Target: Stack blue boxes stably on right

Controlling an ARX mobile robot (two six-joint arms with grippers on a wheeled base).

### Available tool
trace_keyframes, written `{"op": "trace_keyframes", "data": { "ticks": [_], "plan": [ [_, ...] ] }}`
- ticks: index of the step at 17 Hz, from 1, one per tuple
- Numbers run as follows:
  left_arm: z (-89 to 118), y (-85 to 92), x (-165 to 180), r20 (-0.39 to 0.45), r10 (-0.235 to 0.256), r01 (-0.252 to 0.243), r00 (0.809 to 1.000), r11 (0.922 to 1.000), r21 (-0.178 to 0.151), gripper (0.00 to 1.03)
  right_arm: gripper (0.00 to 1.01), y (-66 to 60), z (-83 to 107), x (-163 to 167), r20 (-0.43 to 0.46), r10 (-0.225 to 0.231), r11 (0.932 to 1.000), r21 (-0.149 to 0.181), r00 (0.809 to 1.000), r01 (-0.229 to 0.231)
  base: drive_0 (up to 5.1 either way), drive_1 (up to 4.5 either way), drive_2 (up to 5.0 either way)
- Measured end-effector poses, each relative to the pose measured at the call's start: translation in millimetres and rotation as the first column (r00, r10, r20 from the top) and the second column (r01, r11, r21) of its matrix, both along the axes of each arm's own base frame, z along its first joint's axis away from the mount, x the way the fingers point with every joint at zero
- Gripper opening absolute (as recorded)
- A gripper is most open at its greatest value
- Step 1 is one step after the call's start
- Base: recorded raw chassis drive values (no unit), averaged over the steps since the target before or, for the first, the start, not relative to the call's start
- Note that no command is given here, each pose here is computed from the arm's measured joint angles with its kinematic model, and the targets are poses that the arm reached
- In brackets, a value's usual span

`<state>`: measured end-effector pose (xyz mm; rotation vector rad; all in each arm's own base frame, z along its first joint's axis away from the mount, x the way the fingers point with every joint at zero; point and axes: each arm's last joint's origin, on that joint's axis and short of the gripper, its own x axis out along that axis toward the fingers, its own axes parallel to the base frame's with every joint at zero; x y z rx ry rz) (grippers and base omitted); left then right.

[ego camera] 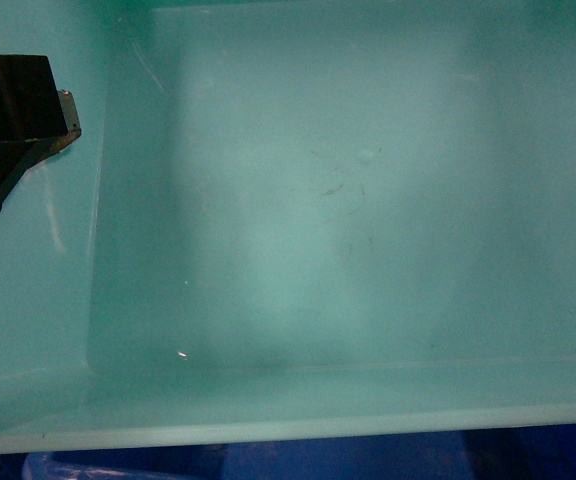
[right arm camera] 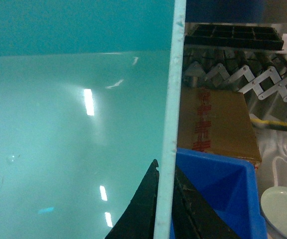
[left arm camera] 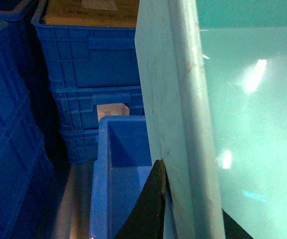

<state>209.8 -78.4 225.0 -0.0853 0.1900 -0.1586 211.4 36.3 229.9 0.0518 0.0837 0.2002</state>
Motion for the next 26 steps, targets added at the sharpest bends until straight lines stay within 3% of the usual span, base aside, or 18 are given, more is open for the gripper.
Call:
{"op": "trace_keyframes", "data": {
  "ticks": [13,16,17,19,23,26],
  "plan": [
    [-0.8,0.0,-0.1,-0.007,0.0,0.0,1.0,1.0,0.002,0.06,0.07,0.0,-0.3,0.1,-0.001,0.0,1.0,-0.001,1.0,0.0,0.0,0.0,0.0],
    [-7.5,-1.4,12.8,-0.072,-0.014,0.016,0.997,0.9998,0.015,0.06,0.07,2.0,-11.3,13.5,-0.069,-0.006,0.9998,-0.021,0.998,0.005,0.0,0.0,0.0],
    [-10.1,0.6,29.4,-0.108,-0.026,0.027,0.994,0.9996,0.01,0.06,0.07,4.1,-12.1,29.0,-0.095,-0.009,0.9997,-0.024,0.995,0.007,0.0,0.0,0.0],
    [-15.2,-0.3,77.3,-0.202,-0.089,0.101,0.975,0.9937,0.049,0.06,0.07,5.5,-25.4,64.3,-0.197,-0.044,0.999,-0.015,0.979,0.042,0.0,0.0,0.0],
    [-33.5,-6.2,106.4,-0.275,-0.13,0.156,0.953,0.9851,0.073,0.06,0.07,3.6,-51.3,79.3,-0.291,-0.074,0.9972,-0.012,0.954,0.073,0.0,0.0,0.0],
    [-54.6,-7.2,127.9,-0.349,-0.134,0.172,0.928,0.9818,0.081,0.06,0.07,5.7,-69.6,93.9,-0.35,-0.086,0.9963,-0.023,0.933,0.083,0.0,0.0,0.0]
  ]
}}
